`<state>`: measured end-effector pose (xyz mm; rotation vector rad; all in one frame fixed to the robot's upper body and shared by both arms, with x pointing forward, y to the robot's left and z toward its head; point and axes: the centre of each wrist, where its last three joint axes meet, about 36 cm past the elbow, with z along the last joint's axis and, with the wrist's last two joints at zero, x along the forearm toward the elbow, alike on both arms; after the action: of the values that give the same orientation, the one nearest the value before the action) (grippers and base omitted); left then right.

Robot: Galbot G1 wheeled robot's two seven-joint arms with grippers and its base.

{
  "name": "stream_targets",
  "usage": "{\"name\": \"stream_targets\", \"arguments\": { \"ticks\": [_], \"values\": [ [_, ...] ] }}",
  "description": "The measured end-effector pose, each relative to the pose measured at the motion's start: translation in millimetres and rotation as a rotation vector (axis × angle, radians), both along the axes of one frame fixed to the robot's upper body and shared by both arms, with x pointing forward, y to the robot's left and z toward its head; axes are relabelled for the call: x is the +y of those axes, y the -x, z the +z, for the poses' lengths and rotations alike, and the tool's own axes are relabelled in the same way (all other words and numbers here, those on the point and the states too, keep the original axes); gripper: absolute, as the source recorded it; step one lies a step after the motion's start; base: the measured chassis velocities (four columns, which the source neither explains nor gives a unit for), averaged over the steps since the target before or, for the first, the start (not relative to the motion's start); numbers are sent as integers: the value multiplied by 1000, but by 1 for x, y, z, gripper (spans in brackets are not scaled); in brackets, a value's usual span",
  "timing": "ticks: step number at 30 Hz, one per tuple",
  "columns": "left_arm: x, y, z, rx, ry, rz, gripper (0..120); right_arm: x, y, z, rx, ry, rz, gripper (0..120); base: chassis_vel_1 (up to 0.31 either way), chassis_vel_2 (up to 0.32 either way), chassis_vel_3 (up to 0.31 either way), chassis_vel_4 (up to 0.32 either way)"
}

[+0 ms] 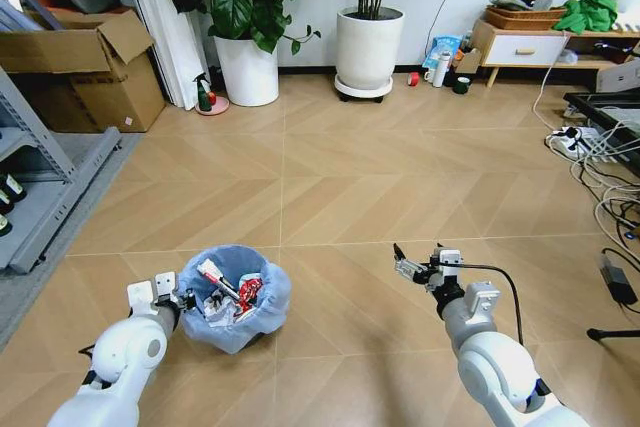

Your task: Pick up the trash bin and place the garbage on the floor into it.

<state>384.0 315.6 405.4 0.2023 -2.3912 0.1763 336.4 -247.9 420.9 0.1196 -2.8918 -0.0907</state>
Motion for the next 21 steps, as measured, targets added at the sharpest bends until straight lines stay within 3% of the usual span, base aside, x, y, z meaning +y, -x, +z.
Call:
{"name": "stream_targets", "arguments": {
  "ticks": [17, 21],
  "values": [
    [-13, 0, -6, 18, 4, 11, 0, -6, 3, 3, 2, 8, -5, 100, 0, 0, 0, 0],
    [-16, 1, -7, 19, 6, 14, 18, -8, 4, 5, 0, 15, -5, 100, 0, 0, 0, 0]
  ]
}}
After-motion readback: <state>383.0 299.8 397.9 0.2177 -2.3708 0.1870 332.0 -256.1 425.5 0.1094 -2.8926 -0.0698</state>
